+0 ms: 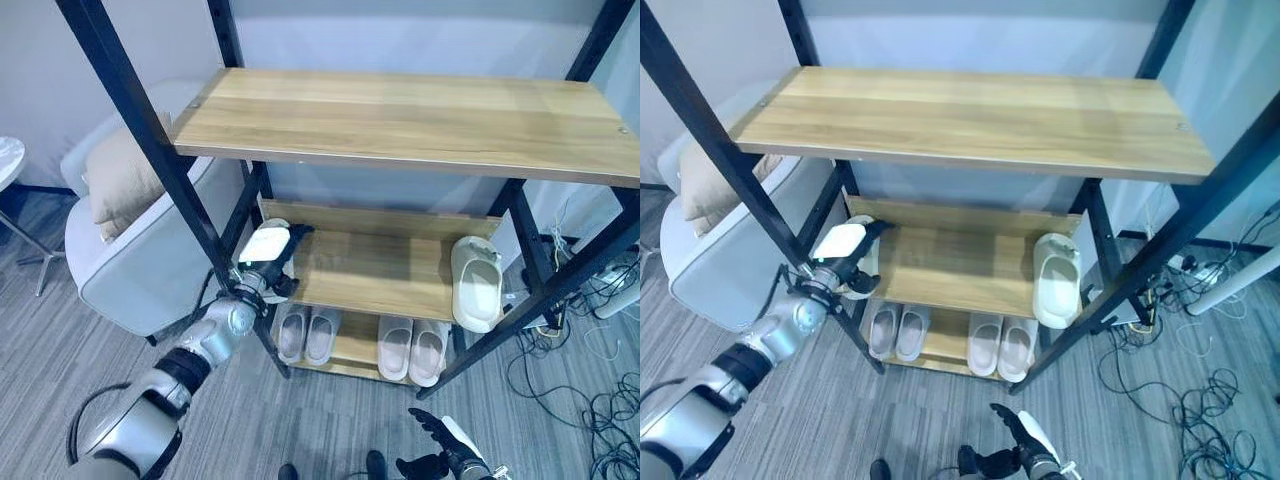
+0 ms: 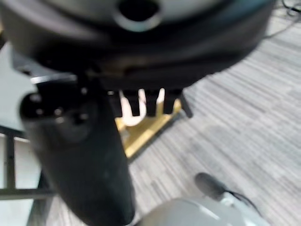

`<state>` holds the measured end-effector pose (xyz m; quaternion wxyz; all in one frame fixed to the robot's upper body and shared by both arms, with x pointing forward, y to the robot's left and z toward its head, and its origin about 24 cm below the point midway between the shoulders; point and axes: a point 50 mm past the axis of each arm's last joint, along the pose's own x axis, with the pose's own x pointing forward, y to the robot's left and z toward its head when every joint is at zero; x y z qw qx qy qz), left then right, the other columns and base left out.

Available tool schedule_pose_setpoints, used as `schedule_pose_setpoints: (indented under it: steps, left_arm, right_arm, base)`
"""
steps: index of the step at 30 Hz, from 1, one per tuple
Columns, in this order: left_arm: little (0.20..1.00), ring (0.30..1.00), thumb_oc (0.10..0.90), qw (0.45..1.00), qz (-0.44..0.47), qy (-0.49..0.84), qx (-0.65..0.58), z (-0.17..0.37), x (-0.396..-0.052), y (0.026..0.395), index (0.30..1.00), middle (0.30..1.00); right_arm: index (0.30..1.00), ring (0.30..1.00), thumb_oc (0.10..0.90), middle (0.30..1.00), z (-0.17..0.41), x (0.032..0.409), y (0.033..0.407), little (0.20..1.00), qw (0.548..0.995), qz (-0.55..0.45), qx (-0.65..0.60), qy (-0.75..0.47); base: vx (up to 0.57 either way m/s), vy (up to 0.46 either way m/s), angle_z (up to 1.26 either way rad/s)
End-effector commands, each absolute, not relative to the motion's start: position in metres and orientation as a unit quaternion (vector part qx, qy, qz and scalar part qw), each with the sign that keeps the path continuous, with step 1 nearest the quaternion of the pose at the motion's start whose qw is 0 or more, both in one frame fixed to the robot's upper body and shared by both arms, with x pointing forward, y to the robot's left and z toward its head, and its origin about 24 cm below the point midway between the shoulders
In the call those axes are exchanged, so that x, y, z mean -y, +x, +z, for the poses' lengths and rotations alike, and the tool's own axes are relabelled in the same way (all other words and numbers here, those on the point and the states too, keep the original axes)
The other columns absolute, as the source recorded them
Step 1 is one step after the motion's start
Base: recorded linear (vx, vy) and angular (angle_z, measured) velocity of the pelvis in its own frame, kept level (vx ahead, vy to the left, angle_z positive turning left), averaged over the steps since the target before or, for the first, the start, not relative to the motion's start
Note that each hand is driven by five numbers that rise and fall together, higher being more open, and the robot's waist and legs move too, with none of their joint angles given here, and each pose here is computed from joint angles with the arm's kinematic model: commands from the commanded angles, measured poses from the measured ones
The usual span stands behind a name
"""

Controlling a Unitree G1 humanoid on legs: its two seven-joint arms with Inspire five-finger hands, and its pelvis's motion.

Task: Arrange the slippers neatly on the shoe rack.

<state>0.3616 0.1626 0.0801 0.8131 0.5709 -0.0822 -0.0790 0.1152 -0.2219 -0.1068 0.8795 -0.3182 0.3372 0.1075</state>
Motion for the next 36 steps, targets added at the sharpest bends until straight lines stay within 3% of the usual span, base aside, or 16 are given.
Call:
schedule_pose_setpoints:
  steps: [1,15,28,36]
  left_arm:
    - [0.9,0.9,0.8,0.809,0.021,0.551,0.205,0.173,-0.156,0.394,0.9,0.9]
    - [0.9,0.9,0.8,0.729,0.072,0.644,0.221,0.212,-0.168,0.409,0.9,0.9]
    - [0.9,0.9,0.8,0.721,0.082,0.653,0.215,0.225,-0.173,0.411,0.9,0.9]
    - [0.9,0.9,0.8,0.687,0.077,0.695,0.2,0.23,-0.178,0.414,0.9,0.9]
  right_arm:
    - [0.9,0.9,0.8,0.9,-0.087,0.23,0.134,0.9,0.898,0.088,-0.28,-0.329]
    - [0.9,0.9,0.8,0.9,-0.079,0.229,0.145,0.9,0.909,0.08,-0.251,-0.324]
    - [0.9,0.9,0.8,0.9,-0.081,0.235,0.141,0.9,0.907,0.075,-0.262,-0.321]
    - [0.9,0.9,0.8,0.9,-0.084,0.237,0.134,0.9,0.906,0.078,-0.279,-0.308]
  base:
    - [-0.01,-0.029,-0.07]
    - [0.02,-0.012,-0.06]
    - [0.01,0.002,-0.03]
    - [0.0,0.0,0.0]
